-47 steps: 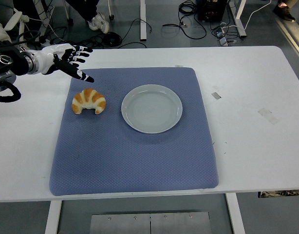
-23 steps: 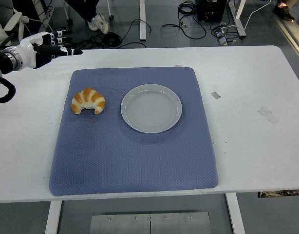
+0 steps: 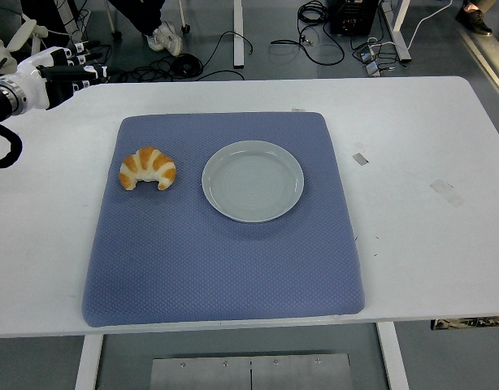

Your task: Place the bread on the table

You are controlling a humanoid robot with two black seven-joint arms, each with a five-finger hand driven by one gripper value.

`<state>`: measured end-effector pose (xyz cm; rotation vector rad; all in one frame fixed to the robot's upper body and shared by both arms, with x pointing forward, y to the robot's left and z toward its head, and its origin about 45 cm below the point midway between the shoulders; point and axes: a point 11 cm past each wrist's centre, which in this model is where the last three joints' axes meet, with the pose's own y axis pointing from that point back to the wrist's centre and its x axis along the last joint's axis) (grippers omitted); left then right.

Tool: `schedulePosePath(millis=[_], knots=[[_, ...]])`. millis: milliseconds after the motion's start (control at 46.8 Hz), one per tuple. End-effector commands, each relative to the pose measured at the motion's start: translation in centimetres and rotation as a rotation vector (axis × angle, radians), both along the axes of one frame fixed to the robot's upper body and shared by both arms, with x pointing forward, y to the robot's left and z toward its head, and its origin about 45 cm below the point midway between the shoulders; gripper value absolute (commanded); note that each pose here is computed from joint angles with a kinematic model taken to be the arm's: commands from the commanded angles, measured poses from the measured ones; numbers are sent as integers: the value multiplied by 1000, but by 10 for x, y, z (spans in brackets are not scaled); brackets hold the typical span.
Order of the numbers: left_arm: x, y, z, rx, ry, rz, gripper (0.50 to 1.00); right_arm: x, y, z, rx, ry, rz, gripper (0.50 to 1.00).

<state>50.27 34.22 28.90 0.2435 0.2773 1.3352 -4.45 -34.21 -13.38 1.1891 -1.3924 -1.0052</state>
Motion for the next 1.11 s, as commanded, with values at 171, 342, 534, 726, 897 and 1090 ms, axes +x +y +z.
schedulePosePath(millis=[171, 342, 534, 726, 897, 1090], knots=[[1, 9, -14, -106, 13, 77, 992, 0, 0, 0, 0, 0, 0, 1000], [1, -5, -24, -161, 24, 69, 992, 0, 0, 0, 0, 0, 0, 1000], [4, -26, -25, -230, 25, 52, 992, 1, 0, 0, 0, -1, 0, 1000], [5, -41, -28, -273, 31, 37, 992, 0, 0, 0, 0, 0, 0, 1000], [5, -46, -29, -281, 32, 31, 992, 1, 1, 0, 3, -3, -3, 1000], [8, -44, -21, -310, 14, 41, 992, 0, -1, 0, -3, 0, 0, 1000]])
